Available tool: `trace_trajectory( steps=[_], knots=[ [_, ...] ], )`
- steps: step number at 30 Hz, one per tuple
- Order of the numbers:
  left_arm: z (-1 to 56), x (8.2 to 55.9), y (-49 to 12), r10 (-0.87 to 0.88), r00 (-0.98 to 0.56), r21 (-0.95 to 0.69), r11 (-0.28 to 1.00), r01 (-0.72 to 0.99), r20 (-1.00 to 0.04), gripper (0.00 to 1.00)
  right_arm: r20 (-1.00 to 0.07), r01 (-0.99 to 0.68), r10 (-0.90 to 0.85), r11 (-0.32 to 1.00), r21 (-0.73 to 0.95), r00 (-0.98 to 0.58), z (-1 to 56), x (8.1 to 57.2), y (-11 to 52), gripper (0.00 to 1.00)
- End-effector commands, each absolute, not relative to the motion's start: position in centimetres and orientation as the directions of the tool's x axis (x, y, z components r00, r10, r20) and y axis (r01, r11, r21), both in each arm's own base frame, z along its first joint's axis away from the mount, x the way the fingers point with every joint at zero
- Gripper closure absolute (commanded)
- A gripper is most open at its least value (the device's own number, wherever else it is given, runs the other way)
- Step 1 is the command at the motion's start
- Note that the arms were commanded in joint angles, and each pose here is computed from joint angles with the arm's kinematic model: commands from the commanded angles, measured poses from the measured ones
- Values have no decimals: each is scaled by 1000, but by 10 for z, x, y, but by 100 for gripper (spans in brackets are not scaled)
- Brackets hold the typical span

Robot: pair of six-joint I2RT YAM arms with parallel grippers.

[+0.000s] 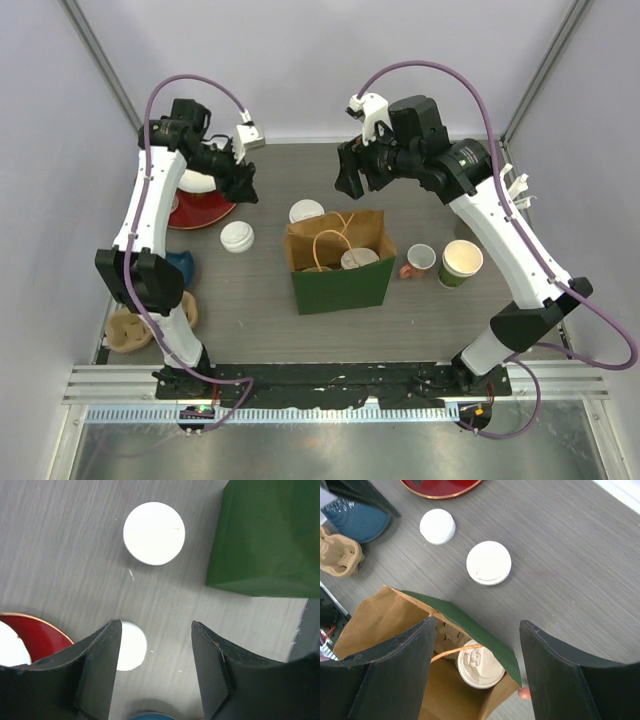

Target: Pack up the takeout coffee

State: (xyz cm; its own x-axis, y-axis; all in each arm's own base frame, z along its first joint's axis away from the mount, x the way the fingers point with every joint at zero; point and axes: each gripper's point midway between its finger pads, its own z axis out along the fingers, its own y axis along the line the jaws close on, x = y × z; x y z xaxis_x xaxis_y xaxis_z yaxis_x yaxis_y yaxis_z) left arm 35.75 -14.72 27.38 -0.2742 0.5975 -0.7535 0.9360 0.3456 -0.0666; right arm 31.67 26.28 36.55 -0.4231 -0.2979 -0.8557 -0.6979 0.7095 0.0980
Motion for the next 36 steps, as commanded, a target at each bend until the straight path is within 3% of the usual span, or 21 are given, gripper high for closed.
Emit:
trace_trajectory(
  steps=[1, 5, 10, 14, 22, 29, 36],
  knots=[
    [264, 307, -156, 550, -198, -188, 75, 979, -812, 38, -845, -708, -312, 699, 105, -434, 373, 310, 259, 28],
    [254, 304, -168, 513, -55, -98, -57, 994, -857, 36, -828, -699, -330, 707, 102, -454, 370, 309, 256, 28],
    [224, 295, -185, 527, -46, -141, -142, 980, -849, 37, -797, -700, -363, 707, 103, -483, 361, 306, 253, 28],
    [206, 316, -199, 533, -42, -124, -119, 985, -845, 37, -775, -700, -380, 706, 109, -505, 354, 306, 254, 28],
    [180, 309, -207, 573, -48, -192, -193, 962, -818, 38, -773, -693, -383, 714, 99, -506, 353, 312, 251, 28],
    [171, 351, -222, 577, -49, -126, -93, 988, -815, 39, -772, -684, -376, 723, 102, -512, 354, 312, 248, 28],
    [166, 342, -232, 578, -34, -138, -138, 981, -815, 39, -762, -666, -373, 739, 100, -529, 351, 309, 237, 27]
  ],
)
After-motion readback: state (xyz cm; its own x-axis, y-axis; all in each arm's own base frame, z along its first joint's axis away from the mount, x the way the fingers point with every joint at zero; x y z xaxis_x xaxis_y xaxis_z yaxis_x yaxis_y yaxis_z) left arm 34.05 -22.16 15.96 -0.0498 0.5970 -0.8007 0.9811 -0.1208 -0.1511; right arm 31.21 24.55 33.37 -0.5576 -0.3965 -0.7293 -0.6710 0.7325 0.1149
